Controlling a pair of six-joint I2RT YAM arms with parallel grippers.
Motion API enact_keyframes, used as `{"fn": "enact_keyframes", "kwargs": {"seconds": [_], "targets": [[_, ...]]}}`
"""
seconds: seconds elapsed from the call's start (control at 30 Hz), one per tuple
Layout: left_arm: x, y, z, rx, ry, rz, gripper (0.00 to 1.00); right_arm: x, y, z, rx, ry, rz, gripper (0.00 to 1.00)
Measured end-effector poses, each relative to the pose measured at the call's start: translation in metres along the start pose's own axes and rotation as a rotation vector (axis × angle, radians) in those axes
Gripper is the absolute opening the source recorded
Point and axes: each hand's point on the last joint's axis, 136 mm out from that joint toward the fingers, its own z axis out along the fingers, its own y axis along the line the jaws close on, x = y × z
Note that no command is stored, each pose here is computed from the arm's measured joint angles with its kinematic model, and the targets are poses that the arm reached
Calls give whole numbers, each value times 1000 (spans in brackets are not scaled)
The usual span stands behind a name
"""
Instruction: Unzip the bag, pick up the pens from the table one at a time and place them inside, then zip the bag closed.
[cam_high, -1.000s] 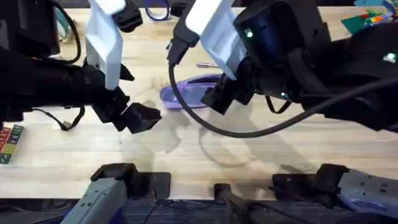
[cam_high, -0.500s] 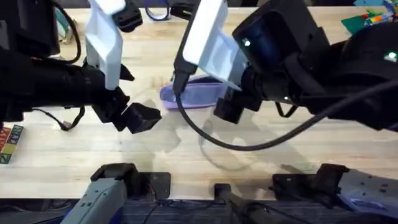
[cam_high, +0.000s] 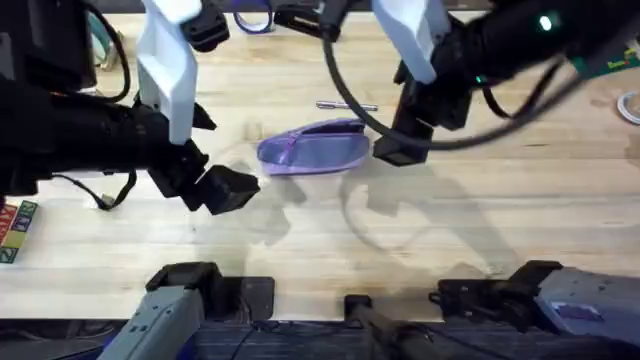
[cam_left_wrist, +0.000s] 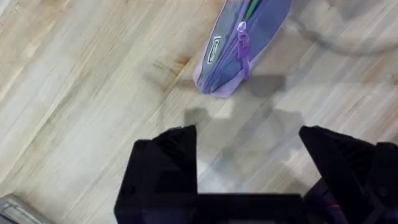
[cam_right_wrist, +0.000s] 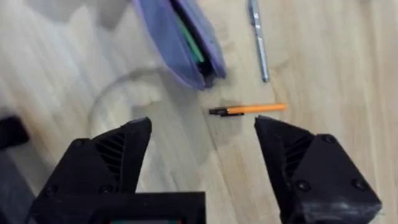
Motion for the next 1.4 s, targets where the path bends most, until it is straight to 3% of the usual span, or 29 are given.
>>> {"fn": "enact_keyframes", "kwargs": {"seconds": [0.47,1.13,1.17,1.37,1.4], "targets": [[0,0,0,0,0,0,993,-31,-4,37,-254,41,-239,992],[0,0,0,1,0,-3,993,-64,-13,46,-202,-81,-342,989],[0,0,0,1,0,-3,993,-64,-13,46,-200,-84,-345,904],[0,0,0,1,0,-3,993,-64,-13,46,-201,-83,-346,75],[0,0,0,1,0,-3,993,-64,-12,46,-202,-83,-348,41]]}}
